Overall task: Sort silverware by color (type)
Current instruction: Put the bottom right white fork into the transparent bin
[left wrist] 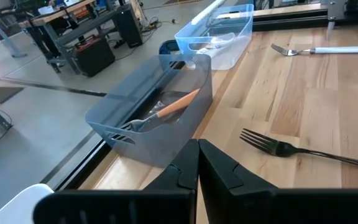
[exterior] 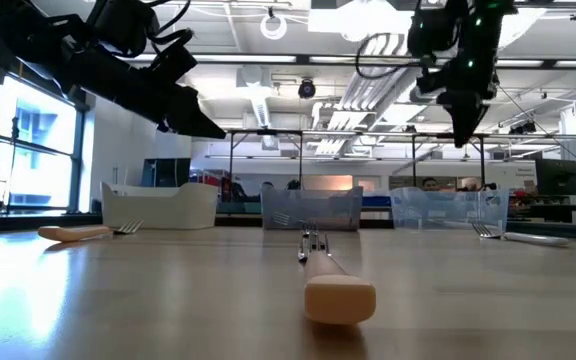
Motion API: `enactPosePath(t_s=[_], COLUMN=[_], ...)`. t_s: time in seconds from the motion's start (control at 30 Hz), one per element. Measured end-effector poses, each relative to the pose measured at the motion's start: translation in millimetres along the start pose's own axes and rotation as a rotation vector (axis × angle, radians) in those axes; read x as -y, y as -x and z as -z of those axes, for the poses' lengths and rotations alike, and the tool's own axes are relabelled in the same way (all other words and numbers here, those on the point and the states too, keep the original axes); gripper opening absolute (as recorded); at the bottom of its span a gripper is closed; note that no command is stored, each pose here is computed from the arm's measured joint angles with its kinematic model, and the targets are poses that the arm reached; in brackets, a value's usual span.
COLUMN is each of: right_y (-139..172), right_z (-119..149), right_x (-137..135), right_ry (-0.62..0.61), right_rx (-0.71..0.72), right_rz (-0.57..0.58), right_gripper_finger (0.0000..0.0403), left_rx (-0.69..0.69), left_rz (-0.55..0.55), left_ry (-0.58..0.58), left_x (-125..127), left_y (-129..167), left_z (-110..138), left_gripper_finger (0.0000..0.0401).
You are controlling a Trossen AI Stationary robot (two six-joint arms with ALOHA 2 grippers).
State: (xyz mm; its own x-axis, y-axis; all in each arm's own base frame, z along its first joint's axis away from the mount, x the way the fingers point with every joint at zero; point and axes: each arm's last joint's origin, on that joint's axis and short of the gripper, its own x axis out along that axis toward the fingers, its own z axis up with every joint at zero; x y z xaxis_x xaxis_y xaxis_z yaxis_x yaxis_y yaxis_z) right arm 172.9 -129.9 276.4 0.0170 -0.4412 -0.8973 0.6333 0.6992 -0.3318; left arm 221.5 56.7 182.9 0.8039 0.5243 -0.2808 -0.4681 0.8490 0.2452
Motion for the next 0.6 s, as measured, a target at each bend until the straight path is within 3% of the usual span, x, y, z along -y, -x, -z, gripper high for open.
enactPosePath(t_s=[0.27,0.6], right_y=[-55.1,-101.4], right_z=[-12.4,-26.8], right_x=[36.2,40.3], right_ry=[0.012,0.083], right_rx=[-0.19,-0.234], right_rz=[0.033,-0.011], right_gripper_finger=[0.0085,0.0085], left_rx=[0.004,0.007], left_rz=[0.003,0.002], left_ry=[0.01,0.01], left_x=[0.0,0.0], left_y=[0.0,0.0], left_z=[-0.3,-0.7], left_gripper_finger=[0.0,0.0])
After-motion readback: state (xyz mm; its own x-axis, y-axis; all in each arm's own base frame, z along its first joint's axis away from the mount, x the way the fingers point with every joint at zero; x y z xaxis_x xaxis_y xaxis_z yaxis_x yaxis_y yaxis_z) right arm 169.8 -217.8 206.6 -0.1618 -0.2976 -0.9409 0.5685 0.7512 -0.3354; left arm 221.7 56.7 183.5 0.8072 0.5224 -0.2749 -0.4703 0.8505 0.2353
